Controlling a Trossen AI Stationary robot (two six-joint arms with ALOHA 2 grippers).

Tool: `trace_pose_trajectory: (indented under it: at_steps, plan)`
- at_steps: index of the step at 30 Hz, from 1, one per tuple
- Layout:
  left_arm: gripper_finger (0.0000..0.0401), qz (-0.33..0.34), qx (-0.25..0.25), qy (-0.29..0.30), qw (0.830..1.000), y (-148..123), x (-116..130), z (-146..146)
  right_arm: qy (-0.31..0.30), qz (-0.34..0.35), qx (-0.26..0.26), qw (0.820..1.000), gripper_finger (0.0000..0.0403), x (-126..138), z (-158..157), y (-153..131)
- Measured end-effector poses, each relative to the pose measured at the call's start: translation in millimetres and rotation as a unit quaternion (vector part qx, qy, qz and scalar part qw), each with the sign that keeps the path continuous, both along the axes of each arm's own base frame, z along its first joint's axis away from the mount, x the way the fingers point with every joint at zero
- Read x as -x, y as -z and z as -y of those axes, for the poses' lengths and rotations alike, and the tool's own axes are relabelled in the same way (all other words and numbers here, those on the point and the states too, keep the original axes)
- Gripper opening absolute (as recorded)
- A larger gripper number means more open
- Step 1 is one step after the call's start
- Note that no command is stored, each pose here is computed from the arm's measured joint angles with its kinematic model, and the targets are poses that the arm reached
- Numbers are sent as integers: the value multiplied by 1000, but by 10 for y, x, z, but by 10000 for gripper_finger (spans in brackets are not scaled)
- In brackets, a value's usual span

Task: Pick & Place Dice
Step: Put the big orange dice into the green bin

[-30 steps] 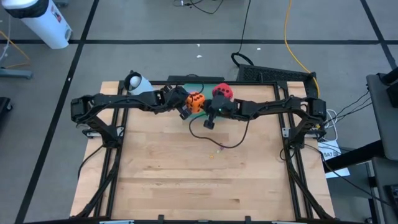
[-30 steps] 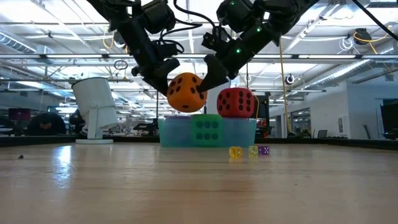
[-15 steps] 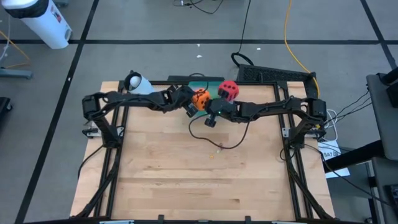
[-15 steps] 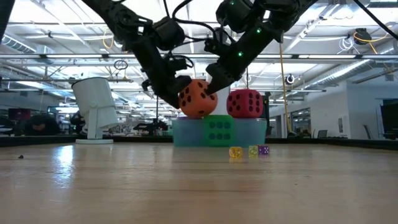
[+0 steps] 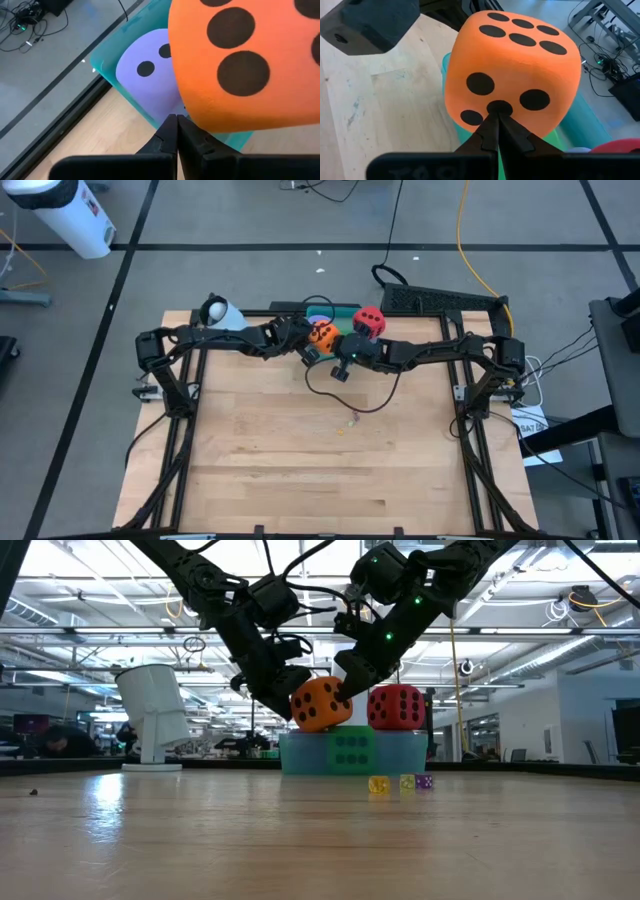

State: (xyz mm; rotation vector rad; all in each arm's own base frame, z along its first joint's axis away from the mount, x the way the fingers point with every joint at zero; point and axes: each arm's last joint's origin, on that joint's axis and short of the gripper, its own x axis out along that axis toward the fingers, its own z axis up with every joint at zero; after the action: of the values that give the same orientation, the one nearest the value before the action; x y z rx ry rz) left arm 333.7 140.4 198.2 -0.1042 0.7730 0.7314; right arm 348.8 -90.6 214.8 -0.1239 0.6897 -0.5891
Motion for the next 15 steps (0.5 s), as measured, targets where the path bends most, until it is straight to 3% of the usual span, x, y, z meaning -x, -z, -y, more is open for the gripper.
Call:
trace_pose_trajectory:
  at_steps: [15]
  plan:
    - [13,-13,-31,-24,999,-9,1,13,6,-1,-5,1000,0,7,-2,9]
